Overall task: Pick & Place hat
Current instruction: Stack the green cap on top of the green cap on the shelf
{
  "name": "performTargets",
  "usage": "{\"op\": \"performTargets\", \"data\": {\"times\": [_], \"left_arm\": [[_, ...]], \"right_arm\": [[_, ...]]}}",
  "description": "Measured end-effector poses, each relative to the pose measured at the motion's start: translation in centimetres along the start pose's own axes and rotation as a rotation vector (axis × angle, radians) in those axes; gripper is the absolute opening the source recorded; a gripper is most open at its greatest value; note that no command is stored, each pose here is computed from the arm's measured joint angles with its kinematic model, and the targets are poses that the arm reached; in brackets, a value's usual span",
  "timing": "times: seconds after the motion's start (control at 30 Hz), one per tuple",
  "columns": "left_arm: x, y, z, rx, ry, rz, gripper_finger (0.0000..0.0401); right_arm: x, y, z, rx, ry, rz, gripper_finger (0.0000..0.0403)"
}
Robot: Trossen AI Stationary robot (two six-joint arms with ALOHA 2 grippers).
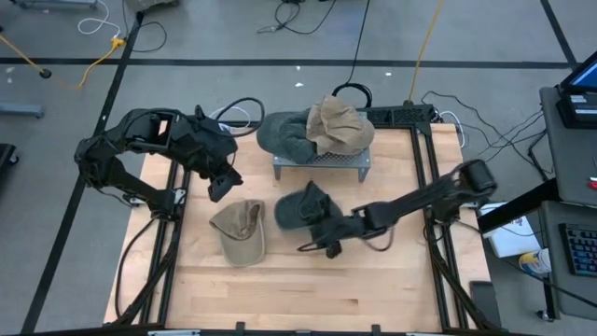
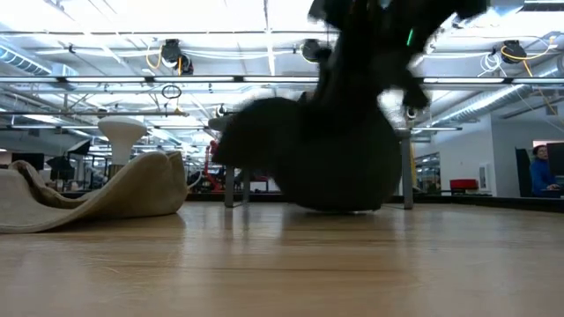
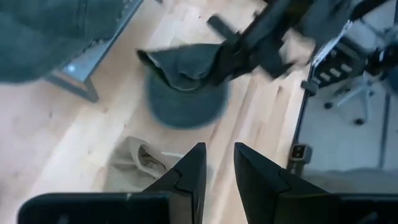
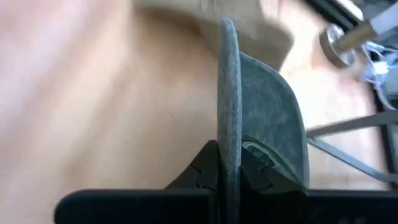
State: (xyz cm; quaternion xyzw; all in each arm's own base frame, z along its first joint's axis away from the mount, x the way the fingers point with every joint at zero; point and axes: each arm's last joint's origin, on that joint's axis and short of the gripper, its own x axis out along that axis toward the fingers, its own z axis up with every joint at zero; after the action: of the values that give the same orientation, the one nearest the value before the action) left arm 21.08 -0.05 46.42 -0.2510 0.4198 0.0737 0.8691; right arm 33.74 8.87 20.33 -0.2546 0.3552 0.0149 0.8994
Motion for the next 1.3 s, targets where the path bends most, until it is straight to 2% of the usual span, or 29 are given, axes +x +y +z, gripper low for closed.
{"op": "performTargets", "data": {"times": [0.13, 0.4, 0.57, 0.7, 0.87, 1.03, 1.17, 1.23, 1.3], "left_arm": [[0.0, -0.1, -0.1, 0.137, 0.000, -0.003, 0.0085], [0.1, -0.9, -0.2, 0.489, -0.024, -0.034, 0.0085], [0.0, -1.8, 0.0, 0.706, -0.084, -0.065, 0.0085], [-0.1, -2.8, 0.5, 0.808, -0.188, -0.090, 0.0086], [-0.4, -3.6, 1.5, 0.768, -0.324, -0.127, 0.0086], [-0.7, -3.9, 2.1, 0.709, -0.384, -0.190, 0.0086], [-1.0, -4.6, 2.3, 0.767, -0.446, -0.219, 0.0086], [-1.1, -4.9, 2.3, 0.838, -0.488, -0.171, 0.0086], [-1.1, -5.2, 2.2, 0.912, -0.516, -0.069, 0.0086]], "right_arm": [[-5.8, -2.0, 1.8, 0.239, -0.172, 0.134, 0.0007], [-16.6, -7.0, 3.0, 0.694, -0.576, 0.530, 0.0006], [-20.7, -9.4, 2.8, 0.833, -0.732, 0.838, 0.0006], [-21.8, -10.5, 2.6, 0.885, -0.747, 0.993, 0.0006], [-21.4, -11.1, 2.3, 0.915, -0.686, 1.078, 0.0006], [-21.7, -12.6, 2.2, 0.905, -0.793, 1.038, 0.0006], [-21.6, -14.7, 2.2, 1.067, -0.896, 0.981, 0.0006], [-21.2, -15.6, 2.4, 1.169, -0.938, 0.983, 0.0006], [-20.8, -16.5, 2.5, 1.244, -0.994, 0.997, 0.0006]]}}
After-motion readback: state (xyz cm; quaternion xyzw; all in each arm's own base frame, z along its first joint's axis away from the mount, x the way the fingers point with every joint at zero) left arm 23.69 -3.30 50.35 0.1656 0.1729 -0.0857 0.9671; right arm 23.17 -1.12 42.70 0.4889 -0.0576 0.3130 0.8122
